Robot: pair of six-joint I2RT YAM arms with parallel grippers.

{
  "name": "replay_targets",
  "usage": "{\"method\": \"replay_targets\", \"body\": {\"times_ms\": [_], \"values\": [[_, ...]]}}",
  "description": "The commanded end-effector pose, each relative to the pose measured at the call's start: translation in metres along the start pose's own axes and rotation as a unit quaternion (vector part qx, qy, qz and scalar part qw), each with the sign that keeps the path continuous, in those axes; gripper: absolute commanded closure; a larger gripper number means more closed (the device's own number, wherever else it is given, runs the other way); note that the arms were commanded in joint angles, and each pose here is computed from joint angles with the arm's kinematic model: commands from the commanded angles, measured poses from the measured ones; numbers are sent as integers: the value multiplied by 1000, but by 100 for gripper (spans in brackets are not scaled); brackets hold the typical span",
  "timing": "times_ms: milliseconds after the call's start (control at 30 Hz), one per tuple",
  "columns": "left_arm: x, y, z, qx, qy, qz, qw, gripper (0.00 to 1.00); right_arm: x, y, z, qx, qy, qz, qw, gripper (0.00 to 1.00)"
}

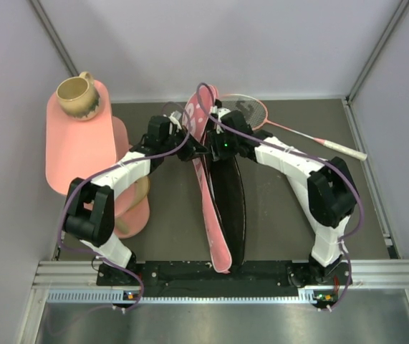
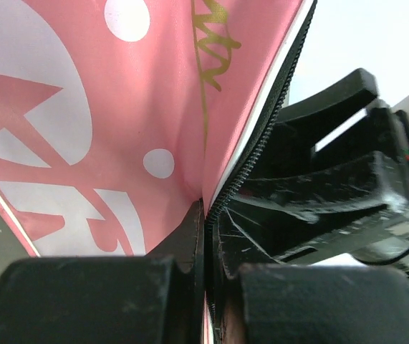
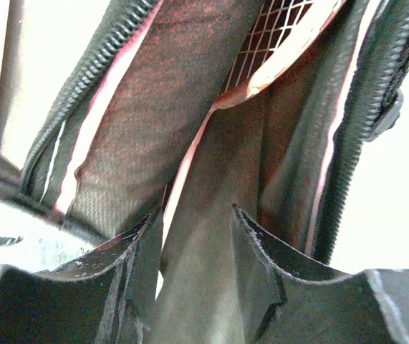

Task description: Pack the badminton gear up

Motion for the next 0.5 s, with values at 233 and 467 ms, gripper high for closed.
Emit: {"method": "replay_targets", "body": {"times_ms": [233, 467], "values": [[-13, 13, 4, 6, -21, -5, 1000, 100, -34, 144, 86, -185, 43, -2, 982, 41], [-37, 22, 15, 15, -45, -18, 999, 100, -103, 175, 124, -212, 74, -90, 970, 23]]}}
Point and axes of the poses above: each gripper's point midway between its finger pads, its own y axis back along the fingers, its own x axis along the line the jaws close on, z = x × y, the point moved 7 cm from there along y, back along the fingers, and after that the axes turned 3 degrees about -y, right-handed, at the moved point
